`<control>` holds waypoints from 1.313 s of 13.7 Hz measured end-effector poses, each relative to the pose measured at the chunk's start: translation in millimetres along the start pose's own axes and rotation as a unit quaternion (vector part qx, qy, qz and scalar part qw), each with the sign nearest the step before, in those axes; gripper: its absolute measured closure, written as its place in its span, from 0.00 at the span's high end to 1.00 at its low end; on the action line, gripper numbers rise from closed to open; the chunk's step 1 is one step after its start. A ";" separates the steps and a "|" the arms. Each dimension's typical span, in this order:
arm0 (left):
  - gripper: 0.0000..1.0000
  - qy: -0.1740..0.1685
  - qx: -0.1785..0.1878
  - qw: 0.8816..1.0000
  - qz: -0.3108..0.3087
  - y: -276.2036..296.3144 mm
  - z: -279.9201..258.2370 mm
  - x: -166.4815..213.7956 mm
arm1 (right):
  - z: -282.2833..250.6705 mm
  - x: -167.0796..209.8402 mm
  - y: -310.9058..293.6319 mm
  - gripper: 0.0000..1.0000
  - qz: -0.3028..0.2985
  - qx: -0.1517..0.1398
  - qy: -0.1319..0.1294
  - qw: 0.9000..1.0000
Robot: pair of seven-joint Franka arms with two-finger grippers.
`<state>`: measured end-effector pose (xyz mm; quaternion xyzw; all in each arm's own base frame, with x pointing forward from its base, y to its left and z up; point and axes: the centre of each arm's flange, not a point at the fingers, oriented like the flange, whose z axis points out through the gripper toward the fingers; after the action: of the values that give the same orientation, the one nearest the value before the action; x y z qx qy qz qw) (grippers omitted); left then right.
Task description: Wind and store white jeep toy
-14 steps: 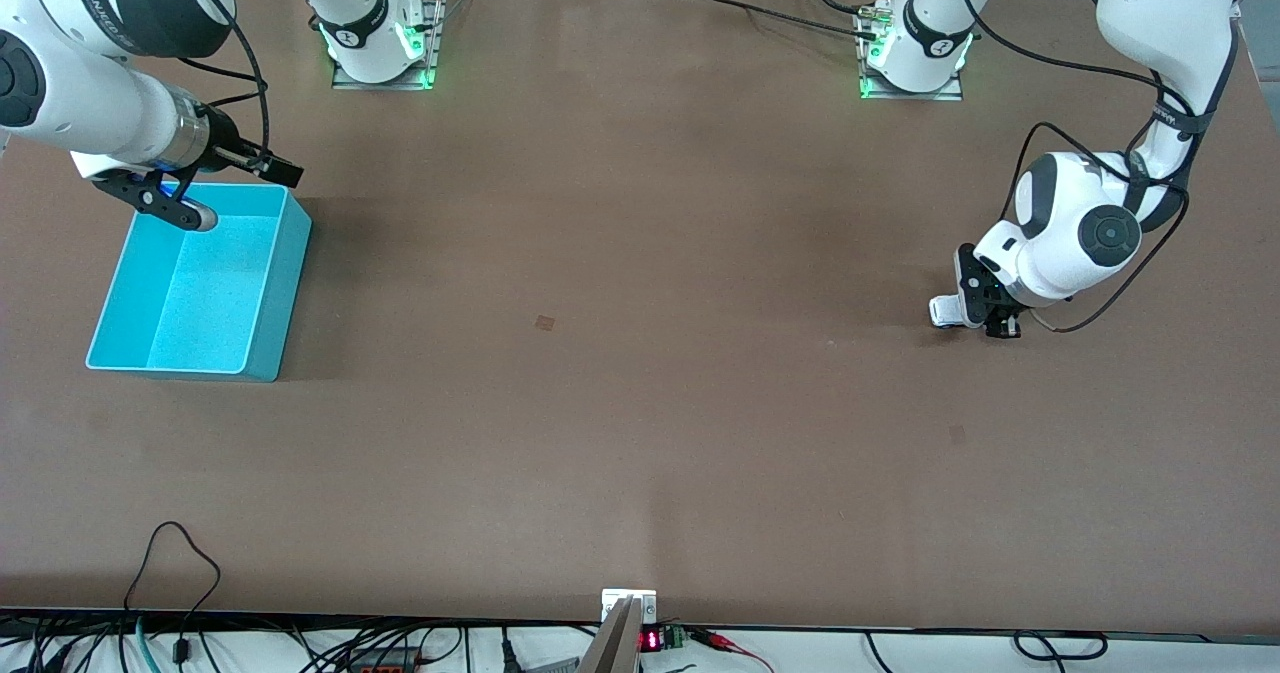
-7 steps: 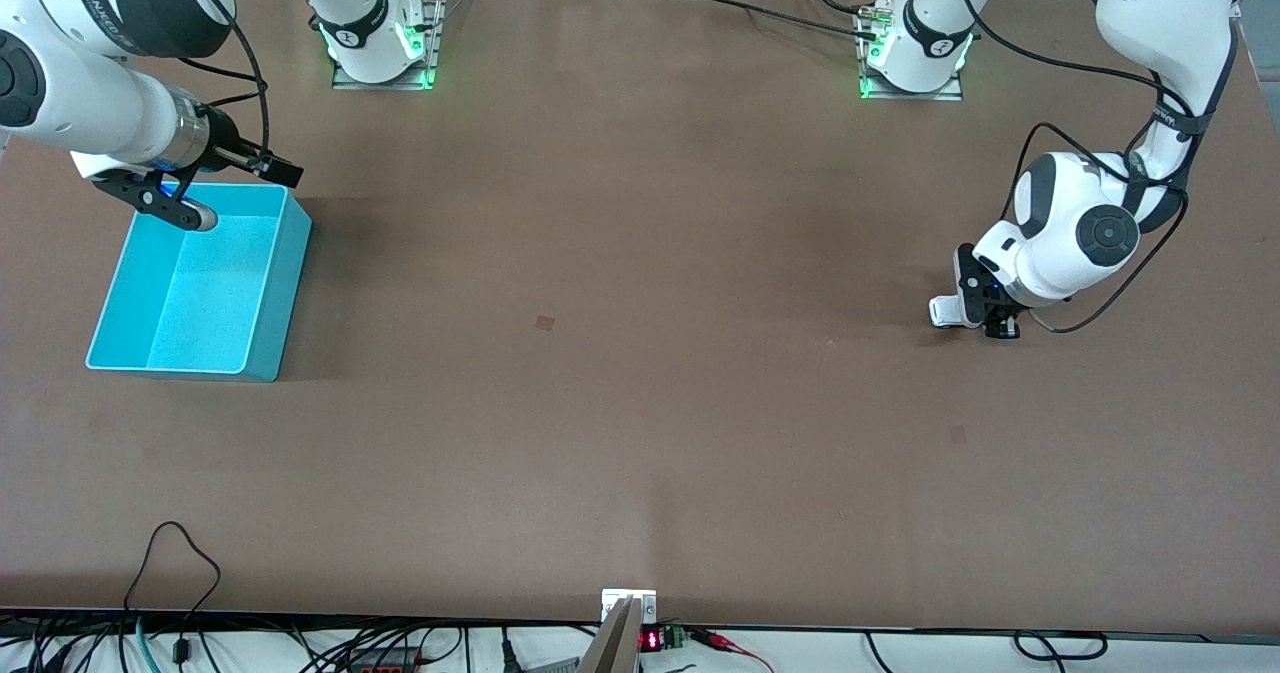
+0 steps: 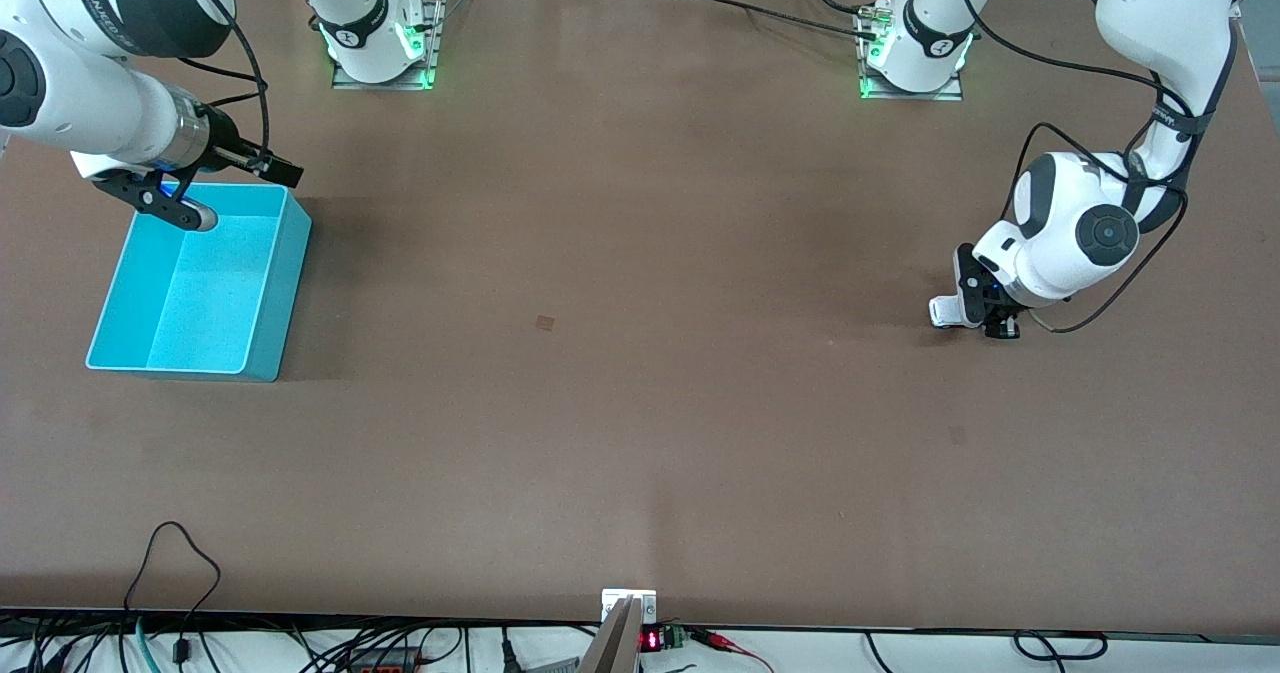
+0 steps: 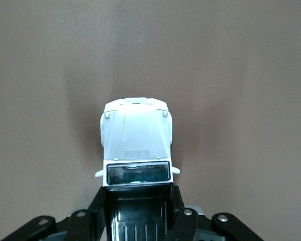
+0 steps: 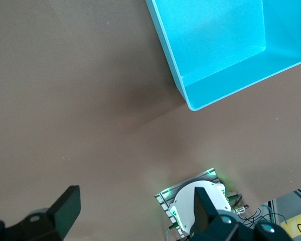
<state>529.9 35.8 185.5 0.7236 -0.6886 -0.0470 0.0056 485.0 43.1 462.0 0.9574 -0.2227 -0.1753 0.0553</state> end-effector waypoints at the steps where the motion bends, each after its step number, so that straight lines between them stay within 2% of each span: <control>1: 0.52 0.000 0.000 1.000 -0.001 0.0 0.1 -0.6 | 0.0 0.0 0.0 1.00 0.000 0.000 0.000 1.000; 7: 0.52 0.001 0.000 1.000 -0.013 0.6 1.2 -17.2 | 0.0 0.0 0.0 1.00 0.000 0.000 0.000 1.000; 18: 0.52 0.004 0.005 1.000 -0.002 2.8 3.9 -59.9 | 0.0 0.0 0.0 1.00 0.000 0.000 0.000 1.000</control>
<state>524.0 95.6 185.4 0.7250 -0.6876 -0.0405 0.0051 485.0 43.1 462.0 0.9574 -0.2227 -0.1753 0.0553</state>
